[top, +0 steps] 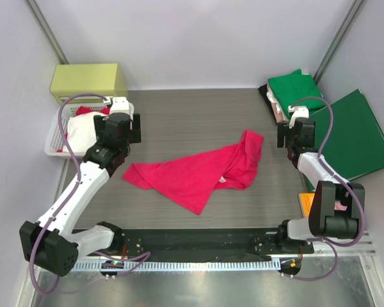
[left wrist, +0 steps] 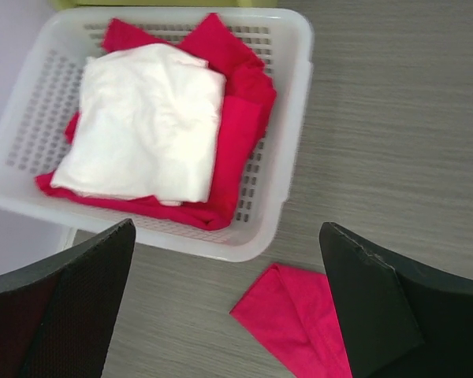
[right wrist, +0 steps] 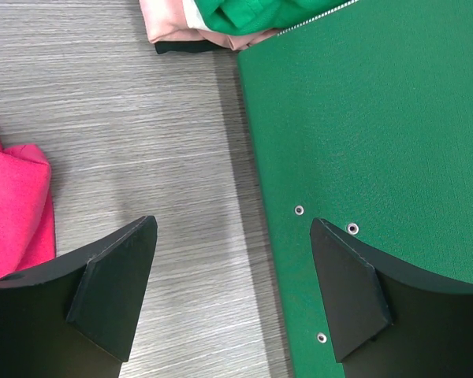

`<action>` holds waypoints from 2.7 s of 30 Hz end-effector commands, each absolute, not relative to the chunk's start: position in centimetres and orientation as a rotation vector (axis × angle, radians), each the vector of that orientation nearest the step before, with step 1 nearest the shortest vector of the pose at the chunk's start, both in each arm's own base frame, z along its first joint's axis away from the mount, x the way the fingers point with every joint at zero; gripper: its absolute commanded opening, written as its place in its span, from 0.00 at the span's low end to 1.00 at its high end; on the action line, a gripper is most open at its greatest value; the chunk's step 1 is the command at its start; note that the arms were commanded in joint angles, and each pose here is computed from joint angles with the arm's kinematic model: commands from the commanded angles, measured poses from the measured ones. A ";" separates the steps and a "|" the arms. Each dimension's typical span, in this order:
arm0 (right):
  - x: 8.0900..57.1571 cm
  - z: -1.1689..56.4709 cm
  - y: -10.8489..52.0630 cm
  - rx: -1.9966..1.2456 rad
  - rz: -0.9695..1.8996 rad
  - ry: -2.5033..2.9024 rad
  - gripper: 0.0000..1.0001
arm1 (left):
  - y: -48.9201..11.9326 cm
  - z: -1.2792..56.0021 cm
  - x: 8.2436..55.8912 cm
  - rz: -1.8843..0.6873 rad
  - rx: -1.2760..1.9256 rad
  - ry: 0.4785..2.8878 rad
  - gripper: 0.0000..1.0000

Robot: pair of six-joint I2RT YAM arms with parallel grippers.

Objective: Fold and stack the t-shirts
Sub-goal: Flatten out the tshirt

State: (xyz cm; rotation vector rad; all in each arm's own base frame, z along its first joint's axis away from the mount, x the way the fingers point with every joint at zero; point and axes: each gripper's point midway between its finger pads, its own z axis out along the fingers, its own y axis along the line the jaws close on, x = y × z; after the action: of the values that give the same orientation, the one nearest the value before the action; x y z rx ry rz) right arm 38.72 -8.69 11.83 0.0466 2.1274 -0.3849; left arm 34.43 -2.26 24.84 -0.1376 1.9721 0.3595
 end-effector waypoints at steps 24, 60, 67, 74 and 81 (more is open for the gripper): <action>39.8 12.7 -8.7 0.031 -0.377 2.107 0.84 | -26.0 12.0 14.5 -0.892 1.409 2.215 1.00; 40.2 10.1 -8.3 0.001 -0.341 2.211 0.83 | -30.2 5.0 12.7 -0.520 1.481 2.246 0.75; 40.2 10.0 -8.2 -0.008 -0.339 2.216 0.83 | -31.6 4.2 11.3 -0.614 1.494 2.311 0.69; 40.2 9.7 -8.0 -0.017 -0.330 2.223 0.82 | -32.4 3.5 11.2 -0.613 1.513 2.327 0.59; 40.3 9.9 -8.0 -0.019 -0.322 2.218 0.82 | -31.9 3.1 11.7 -0.552 1.518 2.327 0.41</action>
State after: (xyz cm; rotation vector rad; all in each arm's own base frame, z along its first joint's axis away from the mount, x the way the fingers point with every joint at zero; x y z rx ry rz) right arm 38.89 -7.79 8.11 -0.0108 2.2735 -0.3230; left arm 11.18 -30.99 2.38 1.5207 2.3645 -0.5487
